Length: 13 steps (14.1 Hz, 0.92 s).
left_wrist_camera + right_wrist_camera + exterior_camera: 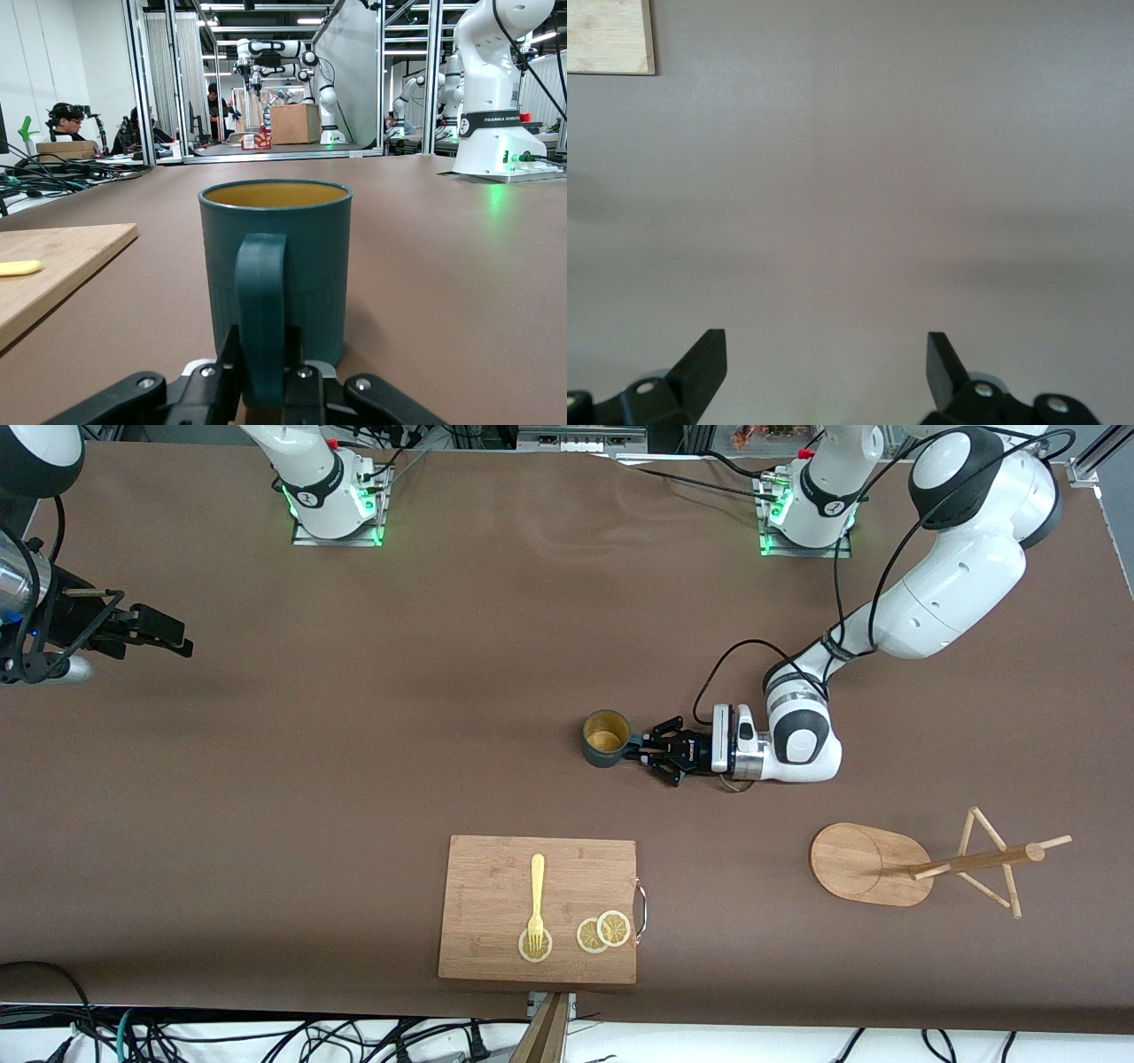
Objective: Pass cup and hang on rack
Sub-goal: 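Close the left gripper on the mug handle, then lift the teal mug with the left gripper toward the wooden rack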
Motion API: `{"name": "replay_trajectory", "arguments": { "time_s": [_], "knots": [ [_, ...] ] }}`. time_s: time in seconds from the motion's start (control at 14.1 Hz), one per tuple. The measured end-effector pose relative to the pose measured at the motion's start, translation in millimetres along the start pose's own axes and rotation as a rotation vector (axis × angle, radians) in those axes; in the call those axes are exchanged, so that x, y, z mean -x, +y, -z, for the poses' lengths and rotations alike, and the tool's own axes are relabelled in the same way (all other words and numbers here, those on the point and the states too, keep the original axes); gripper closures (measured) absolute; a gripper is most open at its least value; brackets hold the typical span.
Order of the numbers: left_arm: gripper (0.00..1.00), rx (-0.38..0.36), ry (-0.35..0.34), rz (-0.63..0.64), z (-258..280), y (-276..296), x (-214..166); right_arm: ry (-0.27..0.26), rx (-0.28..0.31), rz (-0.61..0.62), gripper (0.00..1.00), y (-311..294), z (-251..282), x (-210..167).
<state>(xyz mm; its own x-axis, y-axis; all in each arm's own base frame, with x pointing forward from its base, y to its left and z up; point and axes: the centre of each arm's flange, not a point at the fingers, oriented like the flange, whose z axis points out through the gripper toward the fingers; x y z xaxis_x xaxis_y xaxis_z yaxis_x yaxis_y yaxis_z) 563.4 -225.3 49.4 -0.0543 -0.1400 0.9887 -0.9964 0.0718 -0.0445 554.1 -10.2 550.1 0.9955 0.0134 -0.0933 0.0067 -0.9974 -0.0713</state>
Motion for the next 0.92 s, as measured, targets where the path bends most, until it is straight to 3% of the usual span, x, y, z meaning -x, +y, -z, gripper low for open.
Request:
{"name": "replay_trajectory", "arguments": {
  "time_s": [0.35,0.92],
  "knots": [
    [0.79,-0.015,0.005,0.0,25.5,1.8,-8.6,0.0,0.0,0.001,0.0,-0.6,-0.1,0.0],
    [0.79,-0.095,-0.084,0.007,161.4,43.5,-81.1,-0.003,0.0,0.003,0.0,-1.7,-0.8,0.2]
  ]
}}
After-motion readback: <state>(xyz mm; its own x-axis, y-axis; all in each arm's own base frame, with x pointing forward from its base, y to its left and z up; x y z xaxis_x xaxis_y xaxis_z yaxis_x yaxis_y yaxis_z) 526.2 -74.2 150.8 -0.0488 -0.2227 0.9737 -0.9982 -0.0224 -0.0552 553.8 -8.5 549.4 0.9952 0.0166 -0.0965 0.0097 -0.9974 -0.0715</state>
